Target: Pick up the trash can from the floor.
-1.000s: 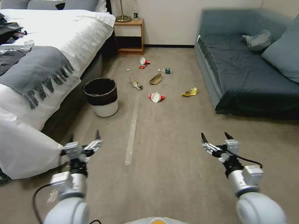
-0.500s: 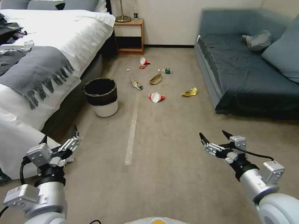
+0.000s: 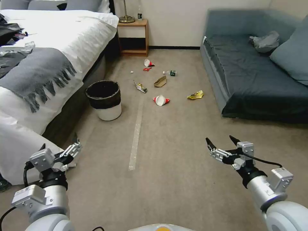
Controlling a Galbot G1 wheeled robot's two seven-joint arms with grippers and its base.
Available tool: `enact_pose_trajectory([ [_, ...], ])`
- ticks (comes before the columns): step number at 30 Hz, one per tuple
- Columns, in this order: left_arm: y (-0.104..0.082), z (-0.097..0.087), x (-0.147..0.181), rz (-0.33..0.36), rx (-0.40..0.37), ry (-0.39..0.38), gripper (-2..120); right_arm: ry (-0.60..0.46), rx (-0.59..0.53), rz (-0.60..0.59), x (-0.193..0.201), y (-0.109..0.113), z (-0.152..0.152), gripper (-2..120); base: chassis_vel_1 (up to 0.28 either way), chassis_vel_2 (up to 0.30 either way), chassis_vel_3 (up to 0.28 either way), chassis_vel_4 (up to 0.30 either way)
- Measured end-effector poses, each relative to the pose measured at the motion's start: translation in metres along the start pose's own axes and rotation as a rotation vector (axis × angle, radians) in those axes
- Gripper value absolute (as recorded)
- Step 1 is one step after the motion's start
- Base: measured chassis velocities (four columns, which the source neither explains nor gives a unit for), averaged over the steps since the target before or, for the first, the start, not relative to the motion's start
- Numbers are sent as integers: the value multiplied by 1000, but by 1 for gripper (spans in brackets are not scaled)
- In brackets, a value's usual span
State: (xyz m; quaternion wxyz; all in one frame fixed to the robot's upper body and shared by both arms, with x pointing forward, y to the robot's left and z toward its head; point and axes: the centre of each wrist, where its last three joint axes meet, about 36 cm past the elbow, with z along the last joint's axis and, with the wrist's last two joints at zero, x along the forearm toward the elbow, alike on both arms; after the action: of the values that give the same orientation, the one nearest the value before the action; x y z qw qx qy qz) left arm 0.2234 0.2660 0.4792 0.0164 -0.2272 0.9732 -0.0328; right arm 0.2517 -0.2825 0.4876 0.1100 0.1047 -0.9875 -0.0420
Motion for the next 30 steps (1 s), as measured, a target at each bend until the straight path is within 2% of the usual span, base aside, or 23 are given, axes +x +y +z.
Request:
enact_pose_trajectory([
  [2,2,3,-1,-3,-3,-20,100,0,0,0,0,0,0,100,0,0,0,0],
  [4,8,17,-4,7,11,-106,100,-1,0,-3,0,1,0,100,0,0,0,0],
  [5,8,17,-4,7,11,-106,100,-1,0,-3,0,1,0,100,0,0,0,0],
  [7,12,25,-3,55,36,-134,100,0,0,-4,0,1,1,100,0,0,0,0],
  [14,14,29,4,126,122,-113,100,1,-1,-1,1,2,2,100,0,0,0,0],
  [30,14,23,7,161,134,-104,100,-2,-10,4,4,3,3,100,0,0,0,0],
])
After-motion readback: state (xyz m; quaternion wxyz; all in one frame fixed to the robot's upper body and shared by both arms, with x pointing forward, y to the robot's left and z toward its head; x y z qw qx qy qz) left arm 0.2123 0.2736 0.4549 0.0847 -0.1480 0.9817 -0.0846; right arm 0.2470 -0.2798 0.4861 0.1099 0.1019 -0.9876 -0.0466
